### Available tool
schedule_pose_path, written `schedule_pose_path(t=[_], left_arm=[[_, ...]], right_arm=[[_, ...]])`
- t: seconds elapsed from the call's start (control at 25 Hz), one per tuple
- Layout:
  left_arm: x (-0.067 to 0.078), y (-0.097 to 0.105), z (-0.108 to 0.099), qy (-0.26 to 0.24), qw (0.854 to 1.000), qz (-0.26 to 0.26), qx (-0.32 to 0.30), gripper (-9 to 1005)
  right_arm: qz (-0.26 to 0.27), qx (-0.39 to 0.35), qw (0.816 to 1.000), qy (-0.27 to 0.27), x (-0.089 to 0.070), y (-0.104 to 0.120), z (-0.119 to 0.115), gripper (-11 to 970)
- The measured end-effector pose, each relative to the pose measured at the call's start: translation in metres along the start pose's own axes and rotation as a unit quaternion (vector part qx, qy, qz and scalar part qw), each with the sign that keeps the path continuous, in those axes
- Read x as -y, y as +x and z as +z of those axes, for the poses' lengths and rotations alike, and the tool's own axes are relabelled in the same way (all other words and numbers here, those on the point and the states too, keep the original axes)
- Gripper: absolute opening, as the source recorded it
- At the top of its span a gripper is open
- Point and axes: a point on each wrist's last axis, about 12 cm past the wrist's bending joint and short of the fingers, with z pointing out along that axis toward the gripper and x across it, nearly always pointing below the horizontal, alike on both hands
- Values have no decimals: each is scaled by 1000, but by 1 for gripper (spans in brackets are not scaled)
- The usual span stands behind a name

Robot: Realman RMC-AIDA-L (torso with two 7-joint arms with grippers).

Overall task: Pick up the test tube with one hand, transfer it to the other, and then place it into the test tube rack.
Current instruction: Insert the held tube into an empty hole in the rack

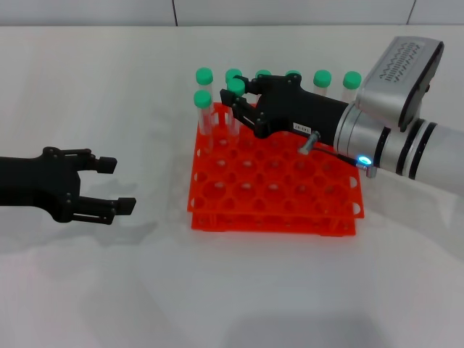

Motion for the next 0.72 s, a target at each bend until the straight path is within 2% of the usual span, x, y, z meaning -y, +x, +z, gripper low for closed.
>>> schedule_pose_path(t=[0.72], left_arm=[[0,0,-1,0,1000,3,0,880]], right_arm=[[7,-1,1000,-6,0,-2,2,268]])
